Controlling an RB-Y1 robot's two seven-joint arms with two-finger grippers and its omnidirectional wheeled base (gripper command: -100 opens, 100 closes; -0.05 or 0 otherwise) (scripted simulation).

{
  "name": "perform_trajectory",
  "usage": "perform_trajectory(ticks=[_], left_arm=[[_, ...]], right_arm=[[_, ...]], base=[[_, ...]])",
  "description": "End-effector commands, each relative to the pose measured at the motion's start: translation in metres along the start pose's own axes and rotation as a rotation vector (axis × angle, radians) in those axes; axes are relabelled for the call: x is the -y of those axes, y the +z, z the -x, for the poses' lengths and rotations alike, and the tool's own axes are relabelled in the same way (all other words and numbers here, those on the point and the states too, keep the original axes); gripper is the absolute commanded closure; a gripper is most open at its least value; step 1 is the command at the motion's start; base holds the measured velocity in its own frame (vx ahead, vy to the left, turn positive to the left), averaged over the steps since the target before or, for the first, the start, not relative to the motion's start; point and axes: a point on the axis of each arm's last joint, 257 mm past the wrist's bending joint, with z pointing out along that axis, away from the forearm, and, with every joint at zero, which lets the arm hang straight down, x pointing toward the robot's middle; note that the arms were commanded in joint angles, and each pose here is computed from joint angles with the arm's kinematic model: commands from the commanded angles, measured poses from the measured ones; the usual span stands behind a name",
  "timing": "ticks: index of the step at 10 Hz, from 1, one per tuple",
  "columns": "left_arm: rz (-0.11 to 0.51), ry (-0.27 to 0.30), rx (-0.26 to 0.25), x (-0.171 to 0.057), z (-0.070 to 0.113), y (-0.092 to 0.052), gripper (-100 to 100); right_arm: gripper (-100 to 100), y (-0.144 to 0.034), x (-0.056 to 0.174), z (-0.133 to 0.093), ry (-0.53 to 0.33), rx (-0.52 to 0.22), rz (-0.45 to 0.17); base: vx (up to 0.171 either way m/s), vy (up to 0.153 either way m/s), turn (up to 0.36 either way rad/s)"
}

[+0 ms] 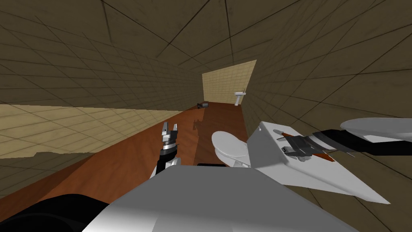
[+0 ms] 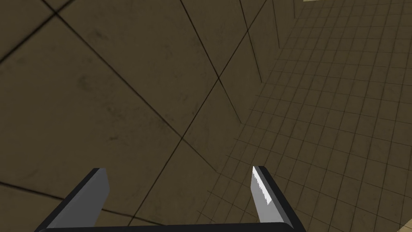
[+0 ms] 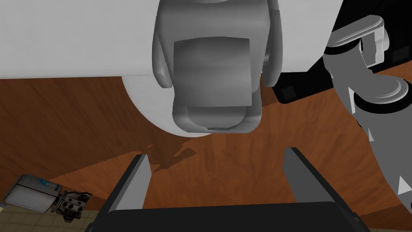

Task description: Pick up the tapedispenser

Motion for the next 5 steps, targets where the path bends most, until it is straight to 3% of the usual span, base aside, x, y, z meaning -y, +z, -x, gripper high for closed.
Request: perform_trajectory(ticks=[1,2,3,4,5], left_arm=[[0.000,0.000,0.000,0.0000,0.0000,0.0000,0],[0.000,0.000,0.000,-0.0001,0.0000,0.0000,0],[0.000,0.000,0.000,-0.0001,0.0000,0.0000,0],[0.000,0.000,0.000,-0.0001,-0.0001,-0.0001,0],[0.000,0.000,0.000,-0.0001,0.0000,-0.0001,0]], right_arm=[[-100,-0.0054,-0.0012,-0.0126,0.015,-0.032,0.003],[-100,-0.0029,-0.0004,-0.0086,0.010,-0.020,0.002],[0,-0.0033,-0.0006,-0.0097,0.011,-0.022,0.002],[-100,-0.0008,-0.0064,-0.0154,-0.010,-0.022,0.012],[-100,0.0004,-0.0094,-0.0183,-0.021,-0.022,0.017]], base=[[-0.118,-0.248,-0.071],[-0.042,-0.101,-0.004],[-0.009,-0.020,0.001],[0.089,0.002,-0.178],[0.137,0.047,-0.171]])
